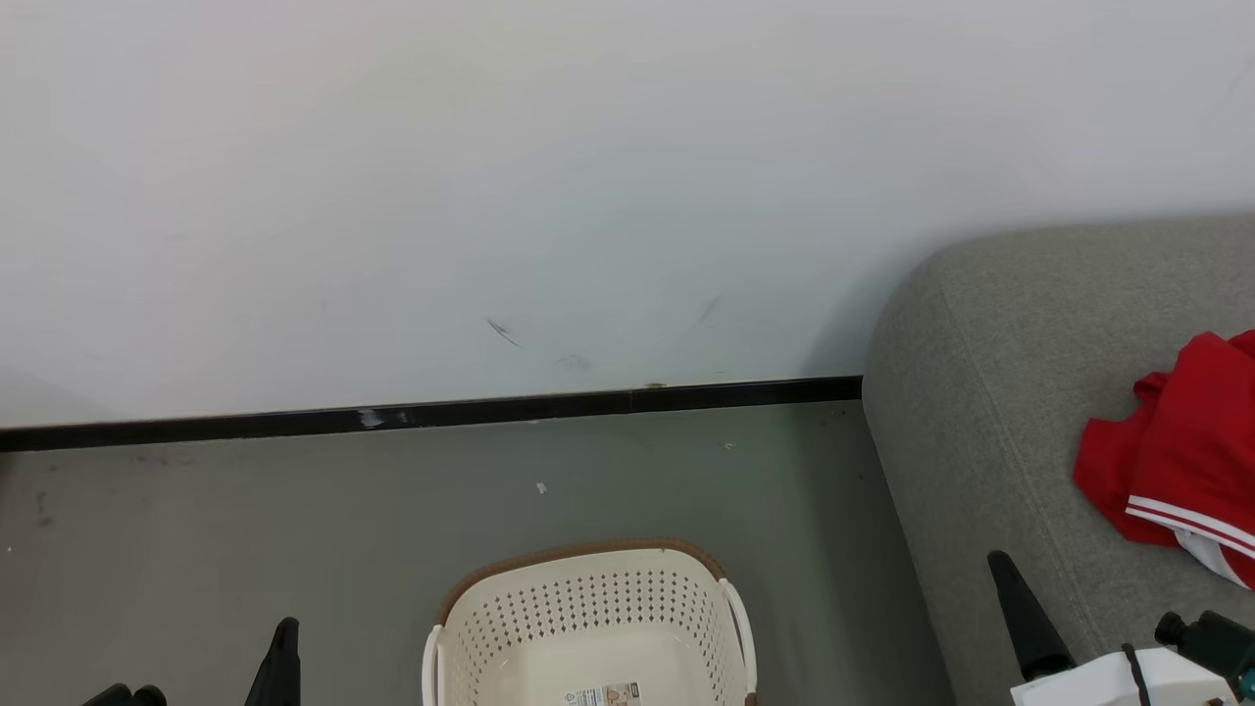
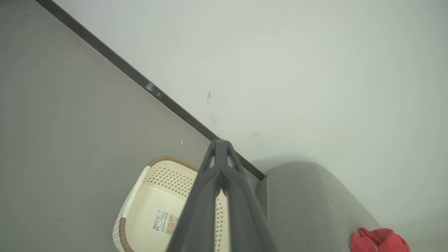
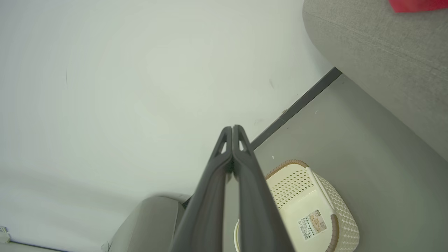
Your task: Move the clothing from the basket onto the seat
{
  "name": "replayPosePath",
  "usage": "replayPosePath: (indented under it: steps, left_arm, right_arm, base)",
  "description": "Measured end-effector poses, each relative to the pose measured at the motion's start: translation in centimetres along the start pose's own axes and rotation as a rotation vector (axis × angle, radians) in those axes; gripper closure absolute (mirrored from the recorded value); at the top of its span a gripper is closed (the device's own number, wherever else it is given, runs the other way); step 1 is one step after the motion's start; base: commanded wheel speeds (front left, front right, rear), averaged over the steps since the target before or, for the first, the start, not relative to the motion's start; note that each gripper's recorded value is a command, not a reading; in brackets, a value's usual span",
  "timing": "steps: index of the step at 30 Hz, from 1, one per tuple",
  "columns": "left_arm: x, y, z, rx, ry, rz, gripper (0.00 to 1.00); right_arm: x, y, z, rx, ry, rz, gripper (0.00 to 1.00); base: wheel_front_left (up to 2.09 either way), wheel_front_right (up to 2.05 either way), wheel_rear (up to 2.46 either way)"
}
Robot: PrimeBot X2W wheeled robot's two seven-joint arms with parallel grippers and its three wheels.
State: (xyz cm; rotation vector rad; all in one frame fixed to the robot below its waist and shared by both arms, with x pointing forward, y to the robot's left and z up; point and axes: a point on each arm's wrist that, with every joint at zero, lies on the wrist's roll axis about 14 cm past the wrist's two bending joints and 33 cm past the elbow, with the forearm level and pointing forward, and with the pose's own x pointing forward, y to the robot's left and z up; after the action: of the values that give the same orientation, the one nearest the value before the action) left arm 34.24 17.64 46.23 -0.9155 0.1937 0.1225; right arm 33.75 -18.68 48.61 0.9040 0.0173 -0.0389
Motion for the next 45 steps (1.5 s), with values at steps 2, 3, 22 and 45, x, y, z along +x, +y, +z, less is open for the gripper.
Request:
replayPosePath:
  steps: [2, 3, 22, 45]
  left_arm:
    - [0.1, 0.0, 0.0, -0.029, 0.006, 0.000, 1.00]
    - [0.1, 0.1, 0.0, -0.043, 0.008, 0.003, 1.00]
    - [1.3, -0.7, 0.9, -0.309, 0.017, -0.044, 1.00]
    - [2.6, -1.9, 2.5, -0.627, 0.006, -0.136, 1.00]
  right_arm:
    - [0.2, 0.0, 0.2, 0.027, -0.004, -0.003, 1.00]
    - [0.3, -0.1, 0.1, 0.040, 0.000, -0.006, 1.00]
    - [1.8, -0.8, 0.5, 0.312, 0.013, -0.035, 1.00]
    - [3.8, -0.9, 1.2, 0.649, 0.010, -0.040, 1.00]
  base:
    - [0.00, 0.00, 0.00]
    - [0.00, 0.00, 0.00]
    - [0.00, 0.00, 0.00]
    - [0.00, 0.00, 0.00]
